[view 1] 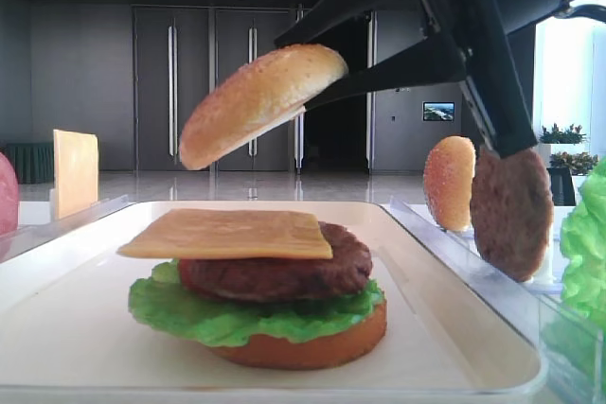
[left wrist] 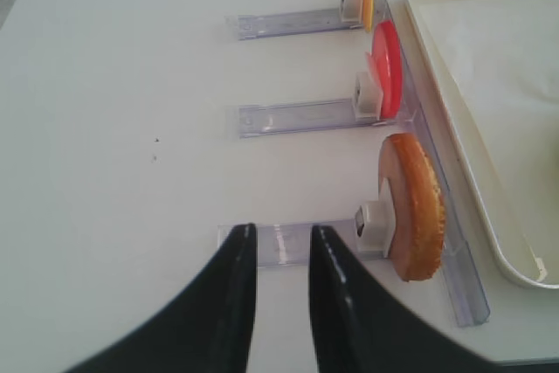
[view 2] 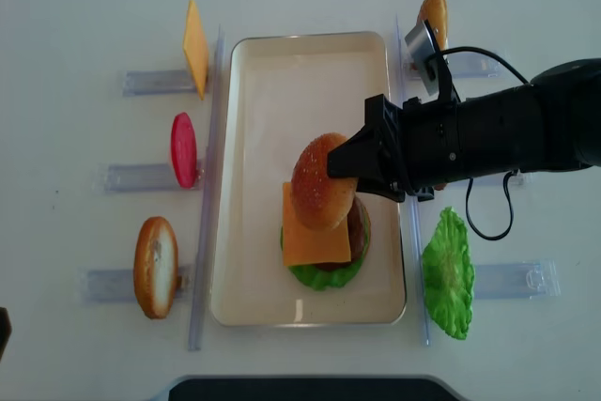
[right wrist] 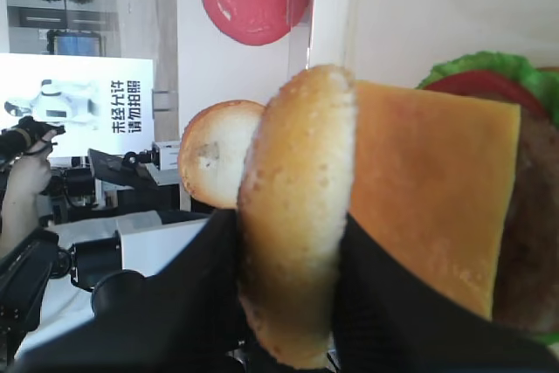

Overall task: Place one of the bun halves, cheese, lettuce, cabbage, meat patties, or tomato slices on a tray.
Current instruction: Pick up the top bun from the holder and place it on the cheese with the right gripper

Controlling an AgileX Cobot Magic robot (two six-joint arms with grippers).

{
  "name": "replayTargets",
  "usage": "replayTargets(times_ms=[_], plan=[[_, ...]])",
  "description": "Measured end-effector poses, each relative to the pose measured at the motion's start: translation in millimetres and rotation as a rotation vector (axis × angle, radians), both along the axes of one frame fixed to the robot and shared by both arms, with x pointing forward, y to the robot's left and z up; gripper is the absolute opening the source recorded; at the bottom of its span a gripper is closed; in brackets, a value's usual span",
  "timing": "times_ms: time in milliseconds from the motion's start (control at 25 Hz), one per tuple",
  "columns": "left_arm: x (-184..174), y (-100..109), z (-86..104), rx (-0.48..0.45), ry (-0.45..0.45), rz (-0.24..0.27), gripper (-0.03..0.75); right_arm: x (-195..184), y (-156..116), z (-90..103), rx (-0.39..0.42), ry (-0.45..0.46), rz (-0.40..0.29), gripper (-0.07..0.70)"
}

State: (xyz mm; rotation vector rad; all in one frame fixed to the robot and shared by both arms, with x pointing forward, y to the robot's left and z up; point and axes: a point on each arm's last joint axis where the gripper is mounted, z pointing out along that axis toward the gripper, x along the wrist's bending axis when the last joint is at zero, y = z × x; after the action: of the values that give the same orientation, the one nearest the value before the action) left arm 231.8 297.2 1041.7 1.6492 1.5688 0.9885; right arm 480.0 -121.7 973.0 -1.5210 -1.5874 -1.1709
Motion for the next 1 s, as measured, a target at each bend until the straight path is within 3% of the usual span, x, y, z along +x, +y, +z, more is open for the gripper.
replayTargets(times_ms=[1000], plan=[[0.0,0.0,0.0,0.000,0.000,0.000,0.159,-17.9,23.0,-9.5,-0.039,-0.035,0.042,0.224]])
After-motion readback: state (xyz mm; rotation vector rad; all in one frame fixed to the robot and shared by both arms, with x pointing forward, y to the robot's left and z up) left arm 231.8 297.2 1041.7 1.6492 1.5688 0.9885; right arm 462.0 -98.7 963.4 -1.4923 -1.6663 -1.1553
